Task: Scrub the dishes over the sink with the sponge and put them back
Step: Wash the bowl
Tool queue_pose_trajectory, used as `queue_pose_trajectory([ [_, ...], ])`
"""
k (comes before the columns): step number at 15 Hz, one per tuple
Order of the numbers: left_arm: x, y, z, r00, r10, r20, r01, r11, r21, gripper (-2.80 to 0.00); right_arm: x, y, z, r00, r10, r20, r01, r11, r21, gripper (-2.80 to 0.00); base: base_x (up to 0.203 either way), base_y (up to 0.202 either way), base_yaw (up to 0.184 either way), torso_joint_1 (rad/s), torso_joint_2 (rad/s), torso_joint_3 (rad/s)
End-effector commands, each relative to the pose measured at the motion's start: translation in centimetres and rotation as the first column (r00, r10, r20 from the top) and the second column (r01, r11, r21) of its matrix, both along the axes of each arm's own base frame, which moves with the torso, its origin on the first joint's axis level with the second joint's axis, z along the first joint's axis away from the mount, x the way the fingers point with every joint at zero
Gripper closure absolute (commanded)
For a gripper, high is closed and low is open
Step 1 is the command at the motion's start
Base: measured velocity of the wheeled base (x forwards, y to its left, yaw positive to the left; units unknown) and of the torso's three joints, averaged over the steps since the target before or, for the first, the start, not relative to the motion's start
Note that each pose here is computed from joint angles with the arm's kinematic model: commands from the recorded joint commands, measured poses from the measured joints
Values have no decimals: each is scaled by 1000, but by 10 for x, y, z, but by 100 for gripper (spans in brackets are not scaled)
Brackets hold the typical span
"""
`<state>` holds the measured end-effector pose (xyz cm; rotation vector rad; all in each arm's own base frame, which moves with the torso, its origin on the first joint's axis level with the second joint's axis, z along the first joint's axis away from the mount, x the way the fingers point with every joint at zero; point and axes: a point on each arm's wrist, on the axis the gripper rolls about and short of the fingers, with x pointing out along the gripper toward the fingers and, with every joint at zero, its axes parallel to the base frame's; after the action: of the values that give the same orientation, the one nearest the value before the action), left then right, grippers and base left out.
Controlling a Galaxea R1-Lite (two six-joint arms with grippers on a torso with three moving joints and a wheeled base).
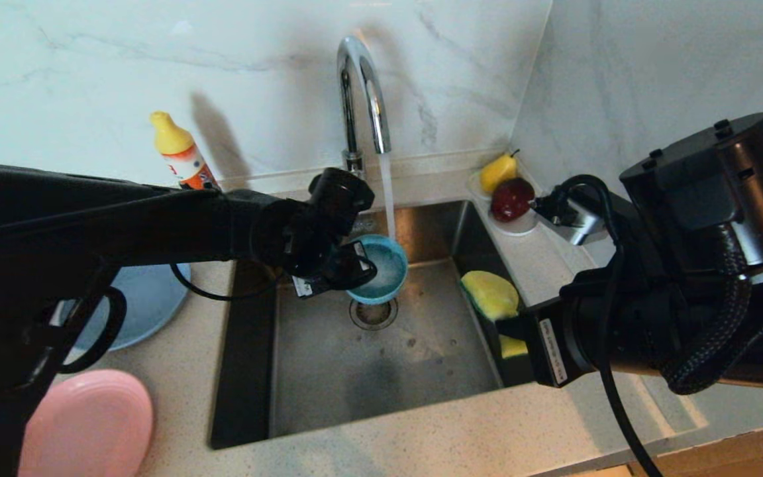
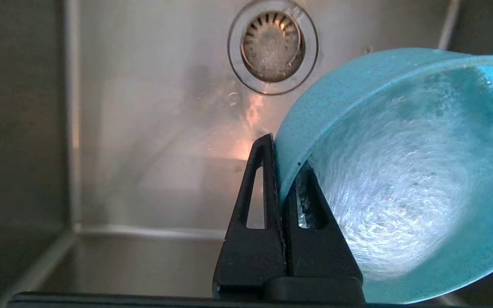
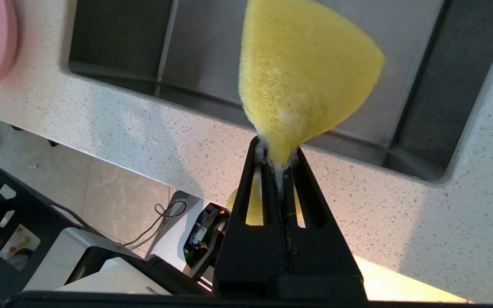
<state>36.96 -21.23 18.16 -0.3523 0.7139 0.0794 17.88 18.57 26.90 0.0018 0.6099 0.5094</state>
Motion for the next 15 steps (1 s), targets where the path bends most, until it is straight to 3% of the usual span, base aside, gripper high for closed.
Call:
queue_pose_trajectory([
  [1, -19, 16, 32, 998, 11, 57, -10, 1000, -10, 0, 0, 0, 1, 1000, -1, 1, 1, 1000, 1, 0, 0, 0, 0, 0, 0, 0],
  [4, -33, 38, 55, 986, 62, 157, -67, 997, 26, 0, 2, 2, -2, 1000, -1, -6, 1, 1000, -7, 0, 0, 0, 0, 0, 0, 0],
  [7, -50, 57, 63, 957, 34, 287, -54, 997, 63, 0, 3, 3, -4, 1000, -1, -10, 1, 1000, -11, 0, 0, 0, 0, 0, 0, 0],
  [11, -65, 72, 69, 843, -54, 534, -33, 988, 152, 0, 4, 4, -7, 1000, -1, -18, 1, 1000, -20, 0, 0, 0, 0, 0, 0, 0],
  [15, -75, 81, 87, 748, -77, 659, -48, 985, 169, 0, 4, 5, -8, 1000, 1, -23, -2, 1000, -22, 0, 0, 0, 0, 0, 0, 0],
])
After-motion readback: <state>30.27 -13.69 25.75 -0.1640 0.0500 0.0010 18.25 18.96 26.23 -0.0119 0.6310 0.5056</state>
